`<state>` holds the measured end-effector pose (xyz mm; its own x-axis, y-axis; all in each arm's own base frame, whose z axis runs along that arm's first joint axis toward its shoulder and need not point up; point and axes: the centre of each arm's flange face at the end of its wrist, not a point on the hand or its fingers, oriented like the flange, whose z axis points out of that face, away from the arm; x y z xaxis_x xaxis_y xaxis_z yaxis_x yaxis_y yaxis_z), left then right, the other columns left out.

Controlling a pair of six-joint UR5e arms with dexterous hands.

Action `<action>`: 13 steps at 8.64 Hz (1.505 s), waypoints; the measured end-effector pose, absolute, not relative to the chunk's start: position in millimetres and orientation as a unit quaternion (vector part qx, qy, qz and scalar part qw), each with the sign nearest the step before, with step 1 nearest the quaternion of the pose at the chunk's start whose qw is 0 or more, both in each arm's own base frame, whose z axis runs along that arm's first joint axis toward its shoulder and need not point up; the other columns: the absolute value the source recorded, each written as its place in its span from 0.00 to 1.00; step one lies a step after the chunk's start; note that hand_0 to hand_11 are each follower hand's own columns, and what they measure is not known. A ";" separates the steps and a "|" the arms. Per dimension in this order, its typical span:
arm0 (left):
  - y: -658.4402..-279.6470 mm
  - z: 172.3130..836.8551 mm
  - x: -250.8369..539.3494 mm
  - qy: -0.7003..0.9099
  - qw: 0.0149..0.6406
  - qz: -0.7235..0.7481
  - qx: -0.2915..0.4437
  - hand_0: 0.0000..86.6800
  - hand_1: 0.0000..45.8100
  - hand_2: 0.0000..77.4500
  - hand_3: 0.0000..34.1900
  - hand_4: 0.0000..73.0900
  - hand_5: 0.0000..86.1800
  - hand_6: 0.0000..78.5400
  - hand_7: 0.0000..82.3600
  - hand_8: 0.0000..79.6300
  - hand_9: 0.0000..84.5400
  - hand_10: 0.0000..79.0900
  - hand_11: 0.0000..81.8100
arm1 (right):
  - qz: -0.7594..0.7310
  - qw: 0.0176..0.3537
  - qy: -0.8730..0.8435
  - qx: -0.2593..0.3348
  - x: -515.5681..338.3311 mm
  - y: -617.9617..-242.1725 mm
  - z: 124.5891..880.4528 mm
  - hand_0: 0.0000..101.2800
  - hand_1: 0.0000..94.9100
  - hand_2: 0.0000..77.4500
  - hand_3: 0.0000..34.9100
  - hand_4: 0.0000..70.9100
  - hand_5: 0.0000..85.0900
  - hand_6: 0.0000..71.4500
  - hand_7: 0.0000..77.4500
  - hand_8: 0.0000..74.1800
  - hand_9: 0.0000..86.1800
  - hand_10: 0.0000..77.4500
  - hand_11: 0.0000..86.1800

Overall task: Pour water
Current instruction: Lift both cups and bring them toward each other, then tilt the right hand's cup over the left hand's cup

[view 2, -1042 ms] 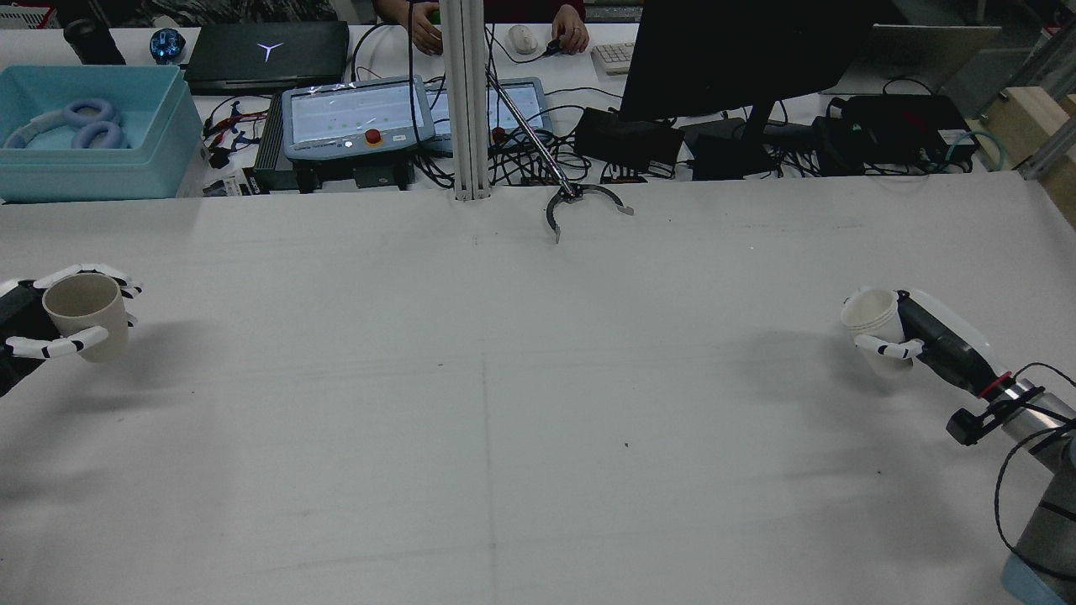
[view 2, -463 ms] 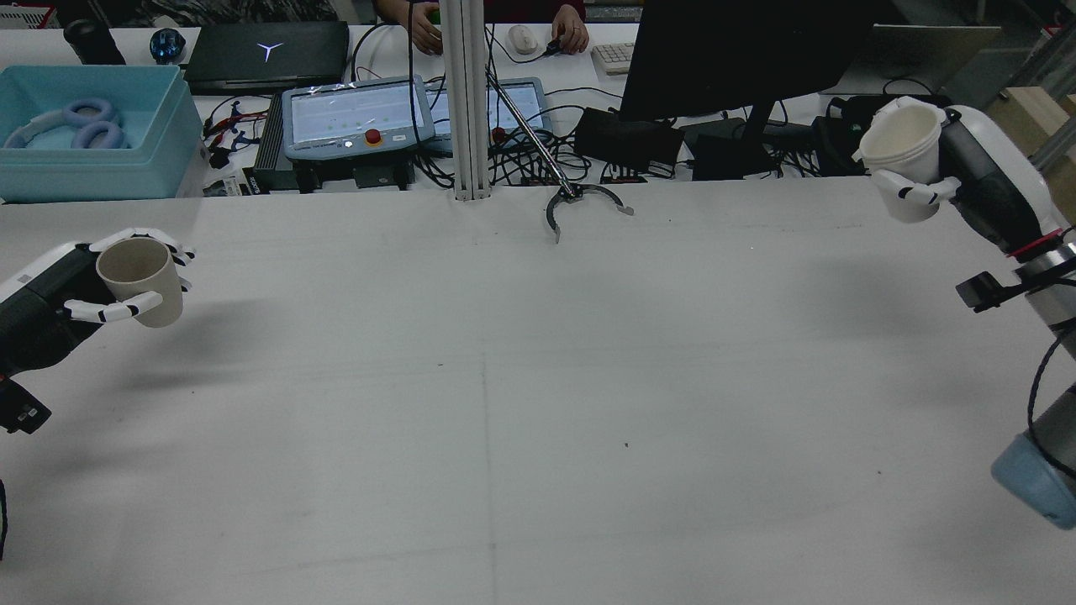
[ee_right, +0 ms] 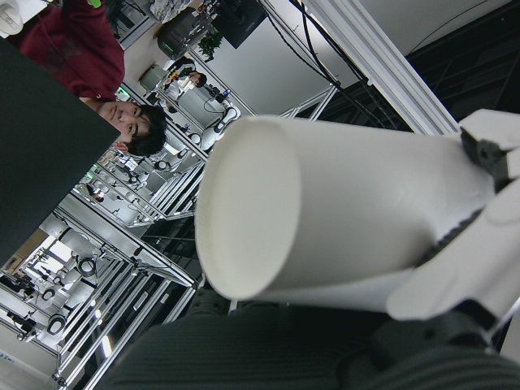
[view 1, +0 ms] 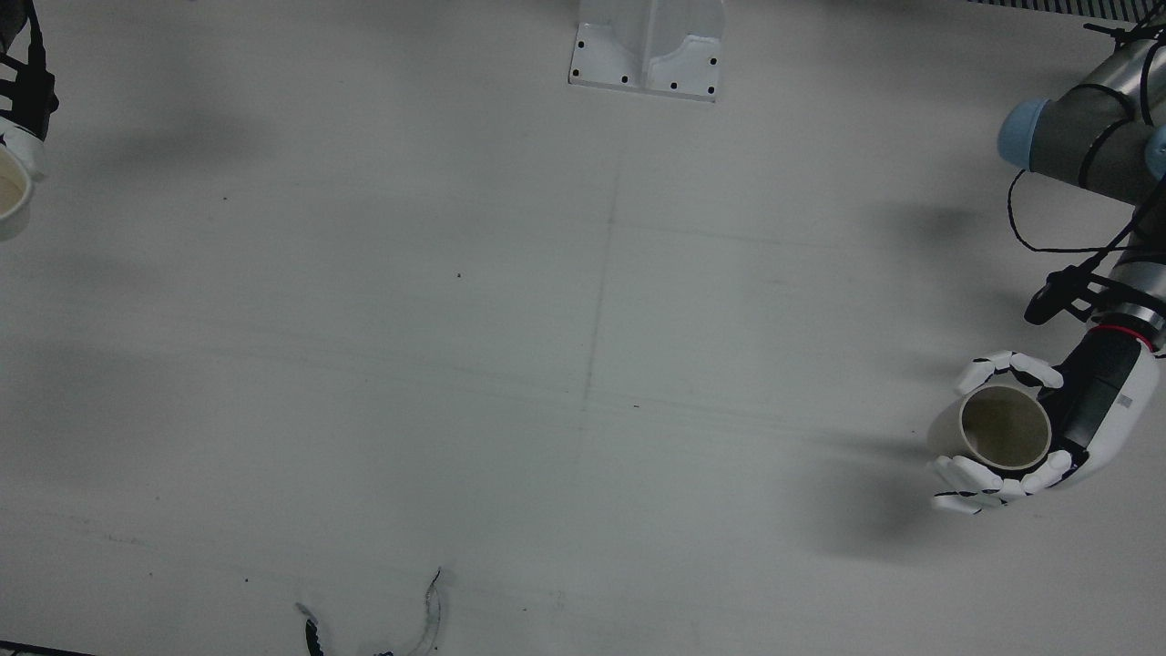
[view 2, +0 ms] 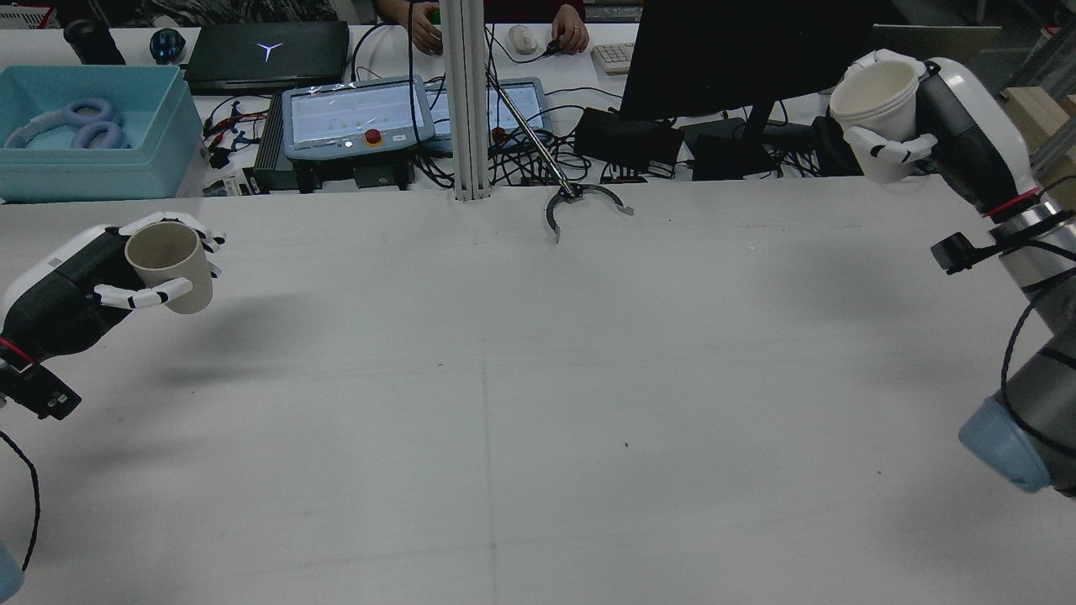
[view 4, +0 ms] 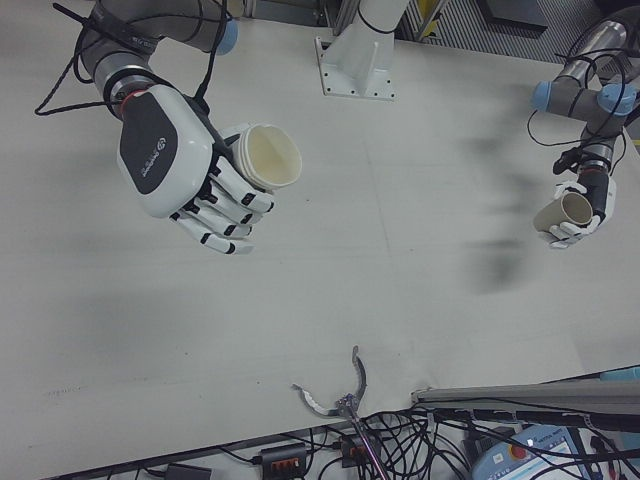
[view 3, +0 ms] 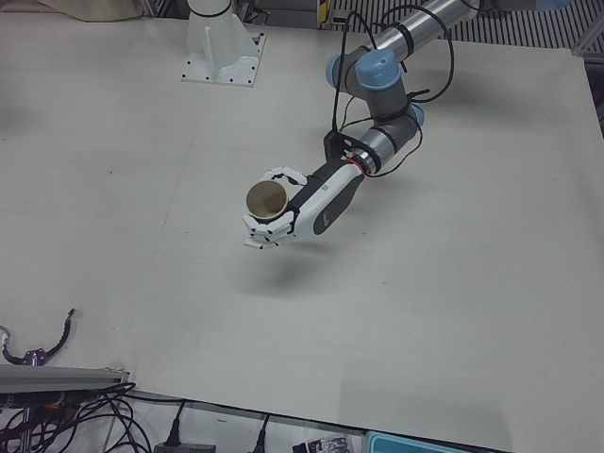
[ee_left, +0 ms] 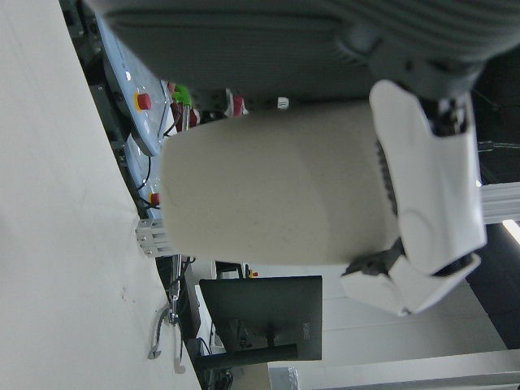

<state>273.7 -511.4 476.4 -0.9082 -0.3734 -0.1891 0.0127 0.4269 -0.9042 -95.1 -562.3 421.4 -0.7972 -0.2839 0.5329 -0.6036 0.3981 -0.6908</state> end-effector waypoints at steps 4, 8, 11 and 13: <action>-506.2 342.4 351.4 0.838 0.192 -0.488 -0.149 0.57 0.54 0.54 0.00 0.29 0.49 0.35 0.50 0.21 0.32 0.30 0.45 | 0.444 0.177 -0.829 0.291 -149.6 -576.0 361.2 0.40 0.03 0.54 0.00 0.42 0.74 0.83 0.74 0.58 0.65 0.32 0.44; -493.4 251.0 402.2 0.851 0.199 -0.456 -0.168 0.56 0.54 0.53 0.00 0.29 0.48 0.35 0.51 0.21 0.32 0.30 0.45 | 0.393 0.202 -0.835 0.329 -232.2 -565.2 298.9 0.39 0.03 0.54 0.00 0.42 0.74 0.79 0.70 0.56 0.63 0.33 0.44; -486.4 231.4 417.4 0.854 0.196 -0.451 -0.169 0.56 0.54 0.53 0.00 0.29 0.48 0.35 0.51 0.21 0.32 0.30 0.45 | 0.355 0.217 -0.830 0.371 -240.7 -555.8 269.9 0.40 0.03 0.54 0.00 0.42 0.74 0.79 0.70 0.53 0.60 0.33 0.43; -483.9 224.0 422.3 0.855 0.195 -0.448 -0.173 0.56 0.54 0.54 0.00 0.29 0.48 0.35 0.52 0.21 0.32 0.30 0.45 | 0.323 0.237 -0.824 0.401 -247.7 -548.3 242.3 0.40 0.03 0.54 0.00 0.42 0.74 0.77 0.70 0.51 0.57 0.33 0.43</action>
<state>422.3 -483.9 224.0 -0.8646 -0.4697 -0.1784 -0.1211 0.5394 -0.8333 -247.7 -548.3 242.3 -0.5663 -0.5081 0.6489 -0.8136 0.4702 -0.3419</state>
